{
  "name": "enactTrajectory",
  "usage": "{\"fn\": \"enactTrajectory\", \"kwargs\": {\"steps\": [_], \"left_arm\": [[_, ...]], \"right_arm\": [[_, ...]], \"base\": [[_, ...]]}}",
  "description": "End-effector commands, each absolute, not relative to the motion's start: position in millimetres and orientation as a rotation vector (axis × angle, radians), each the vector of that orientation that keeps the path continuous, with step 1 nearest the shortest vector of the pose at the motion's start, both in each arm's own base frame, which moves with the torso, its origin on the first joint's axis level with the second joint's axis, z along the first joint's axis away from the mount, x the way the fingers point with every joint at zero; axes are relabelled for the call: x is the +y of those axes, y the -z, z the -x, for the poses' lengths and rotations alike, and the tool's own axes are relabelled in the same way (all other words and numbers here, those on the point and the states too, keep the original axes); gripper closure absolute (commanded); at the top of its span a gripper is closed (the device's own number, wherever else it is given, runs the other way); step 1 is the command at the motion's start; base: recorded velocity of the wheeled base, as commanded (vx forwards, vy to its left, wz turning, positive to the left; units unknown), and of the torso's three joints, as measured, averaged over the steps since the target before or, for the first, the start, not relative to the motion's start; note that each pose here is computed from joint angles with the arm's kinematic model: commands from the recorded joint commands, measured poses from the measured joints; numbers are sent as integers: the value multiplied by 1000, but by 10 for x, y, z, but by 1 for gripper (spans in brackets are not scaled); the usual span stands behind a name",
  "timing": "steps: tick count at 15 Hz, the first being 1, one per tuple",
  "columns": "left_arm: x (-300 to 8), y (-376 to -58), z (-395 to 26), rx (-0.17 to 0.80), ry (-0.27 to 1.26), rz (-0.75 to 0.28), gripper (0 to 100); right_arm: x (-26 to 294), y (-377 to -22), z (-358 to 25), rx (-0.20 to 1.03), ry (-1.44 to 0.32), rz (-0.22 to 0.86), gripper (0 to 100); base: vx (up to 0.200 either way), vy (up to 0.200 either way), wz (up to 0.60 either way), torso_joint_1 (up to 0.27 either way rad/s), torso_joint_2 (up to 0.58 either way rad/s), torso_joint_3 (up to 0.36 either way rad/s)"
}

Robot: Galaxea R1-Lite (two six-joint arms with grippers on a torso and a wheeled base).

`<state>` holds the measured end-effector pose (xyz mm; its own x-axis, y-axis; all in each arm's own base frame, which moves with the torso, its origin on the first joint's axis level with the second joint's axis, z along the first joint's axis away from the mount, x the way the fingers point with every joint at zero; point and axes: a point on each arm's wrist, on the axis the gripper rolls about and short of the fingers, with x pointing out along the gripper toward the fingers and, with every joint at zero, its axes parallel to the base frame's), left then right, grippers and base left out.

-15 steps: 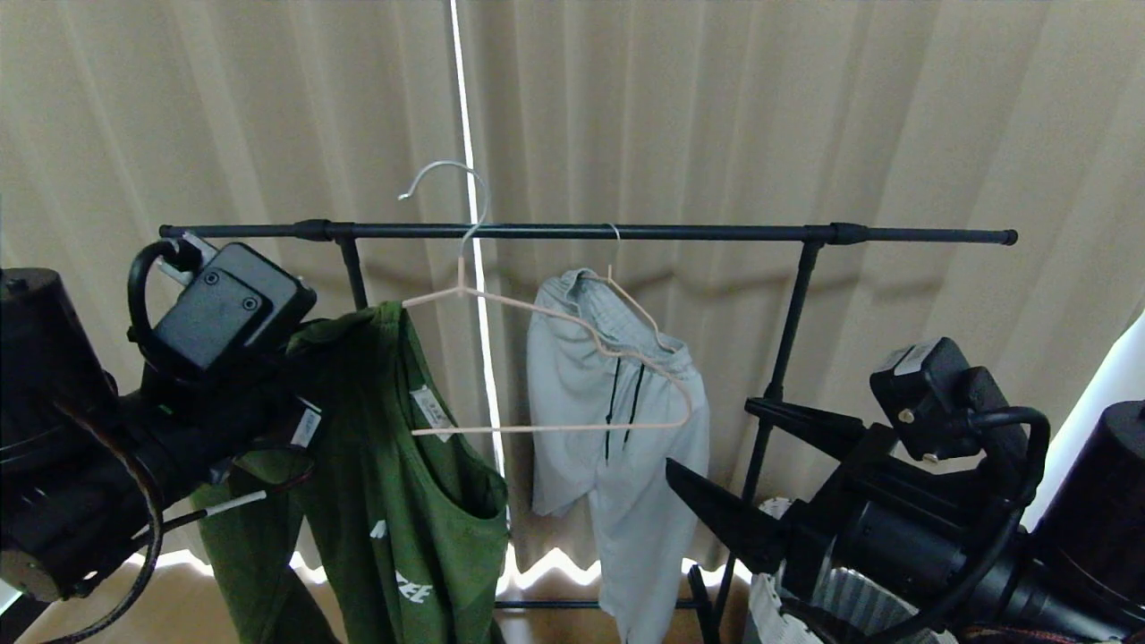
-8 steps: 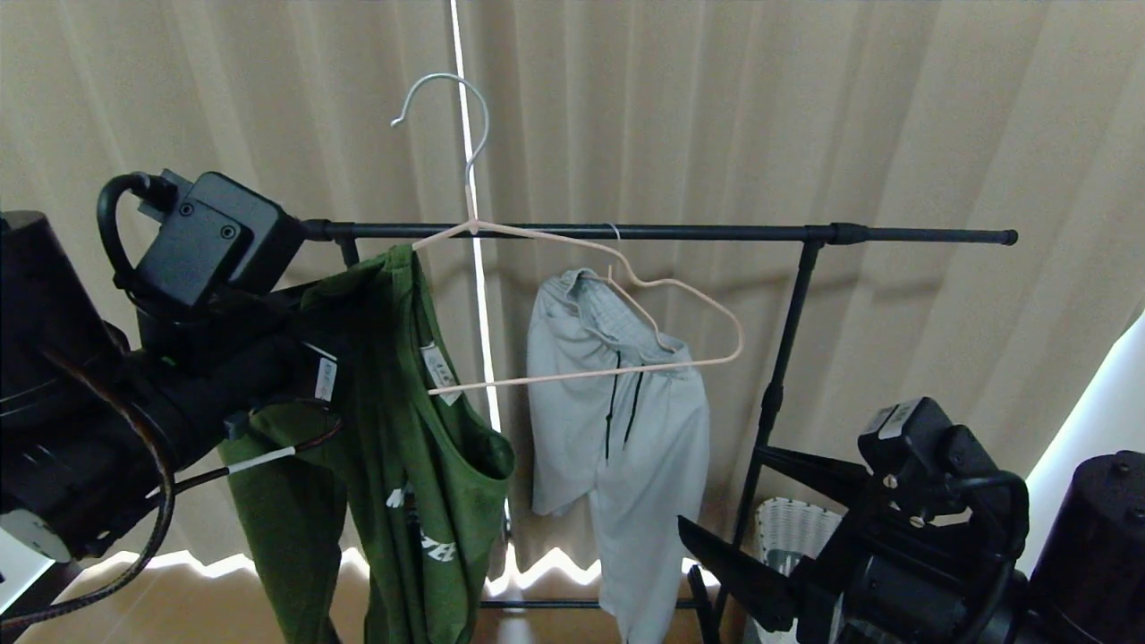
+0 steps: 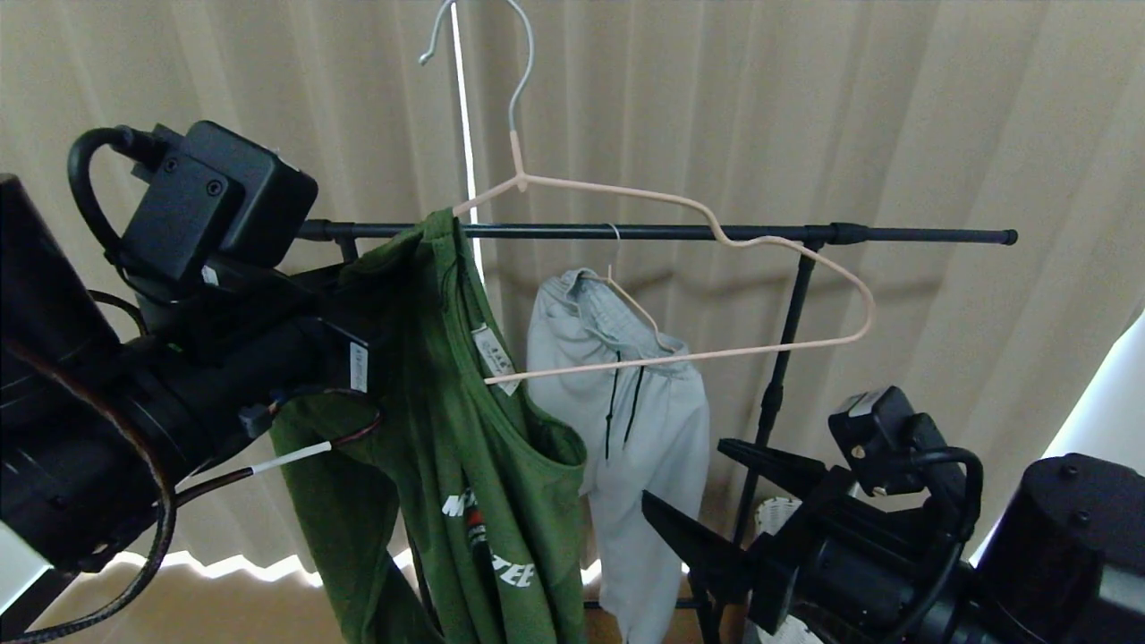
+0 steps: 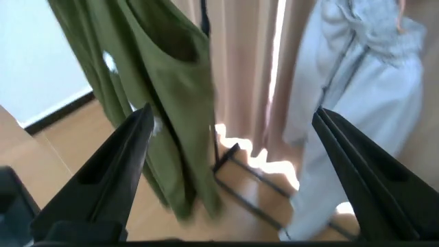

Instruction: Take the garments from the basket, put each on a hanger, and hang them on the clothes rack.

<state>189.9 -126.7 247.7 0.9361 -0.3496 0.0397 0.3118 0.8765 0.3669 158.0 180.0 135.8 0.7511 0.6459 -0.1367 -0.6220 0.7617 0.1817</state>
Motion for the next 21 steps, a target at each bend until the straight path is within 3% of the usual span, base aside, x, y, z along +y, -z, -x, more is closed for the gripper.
{"fn": "enactTrajectory", "kwargs": {"steps": [1,6,16,17,21], "left_arm": [[-1277,-2522,-1817,-128,366,-354,100],[-1356,-2583,-1659,-166,434,-335,100],[-1395,-2621,-1614,-183,458,-324,100],[-1395,-2625,-1614,-185,458,-323,100],[-1339,-2648,-1624,-190,433,-321,100]], "right_arm": [[1984,-1105,-1732,195,-692,-122,0],[2145,-1086,-1868,139,-699,-145,0],[2212,-1005,-1776,171,-735,-124,0],[2212,-1004,-1771,171,-737,-123,100],[2064,-1039,-1656,170,-736,-92,100]], "base": [[0,0,0,0,0,0],[0,0,0,0,0,0],[0,0,0,0,0,0],[0,0,0,0,0,0],[0,0,0,0,0,0]]}}
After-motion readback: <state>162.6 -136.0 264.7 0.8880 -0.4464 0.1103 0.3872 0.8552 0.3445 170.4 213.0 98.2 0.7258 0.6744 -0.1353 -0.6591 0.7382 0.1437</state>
